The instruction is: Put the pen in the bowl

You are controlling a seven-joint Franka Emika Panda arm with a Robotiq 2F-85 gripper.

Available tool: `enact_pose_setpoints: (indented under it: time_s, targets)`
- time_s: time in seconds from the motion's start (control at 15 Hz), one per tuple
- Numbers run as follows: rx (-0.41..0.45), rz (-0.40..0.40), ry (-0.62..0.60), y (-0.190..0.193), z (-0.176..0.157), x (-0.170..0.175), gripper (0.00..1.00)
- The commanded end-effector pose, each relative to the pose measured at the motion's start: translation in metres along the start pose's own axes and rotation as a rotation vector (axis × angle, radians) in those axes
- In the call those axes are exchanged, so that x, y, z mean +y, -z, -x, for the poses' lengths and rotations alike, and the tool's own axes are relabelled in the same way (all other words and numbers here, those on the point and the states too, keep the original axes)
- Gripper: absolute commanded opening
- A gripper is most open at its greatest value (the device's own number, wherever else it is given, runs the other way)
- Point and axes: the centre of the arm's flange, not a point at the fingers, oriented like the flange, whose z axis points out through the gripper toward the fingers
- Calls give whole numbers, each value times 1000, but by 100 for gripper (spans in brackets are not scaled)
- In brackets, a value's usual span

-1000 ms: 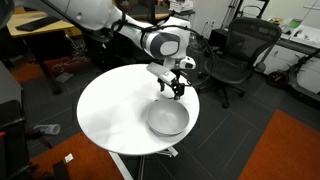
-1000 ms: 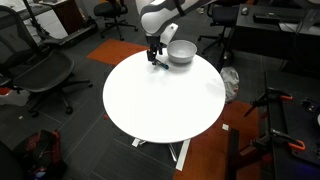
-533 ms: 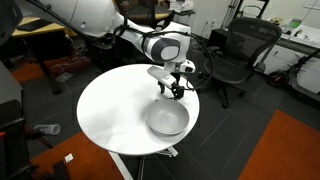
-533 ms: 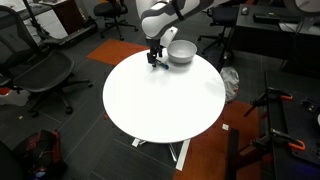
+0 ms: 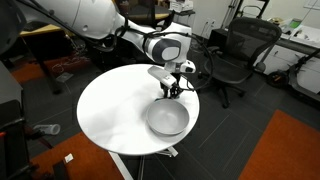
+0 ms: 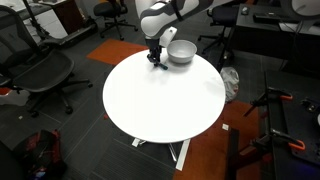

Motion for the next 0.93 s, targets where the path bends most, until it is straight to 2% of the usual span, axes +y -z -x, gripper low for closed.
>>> enact_pose_setpoints:
  time_s: [0.0, 0.07, 0.13, 0.2, 0.33, 0.6, 0.87]
  targets:
    - [-11, -16, 15, 6, -13, 4, 10]
    - [-15, -16, 14, 7, -13, 4, 1]
    - [-22, -17, 13, 11, -12, 3, 0]
    - [-19, -19, 19, 16, -10, 1, 5]
    - [-9, -20, 23, 31, -6, -4, 5]
    - [75, -35, 52, 74, 0, -12, 5]
    - [129, -22, 45, 124, 14, -5, 5]
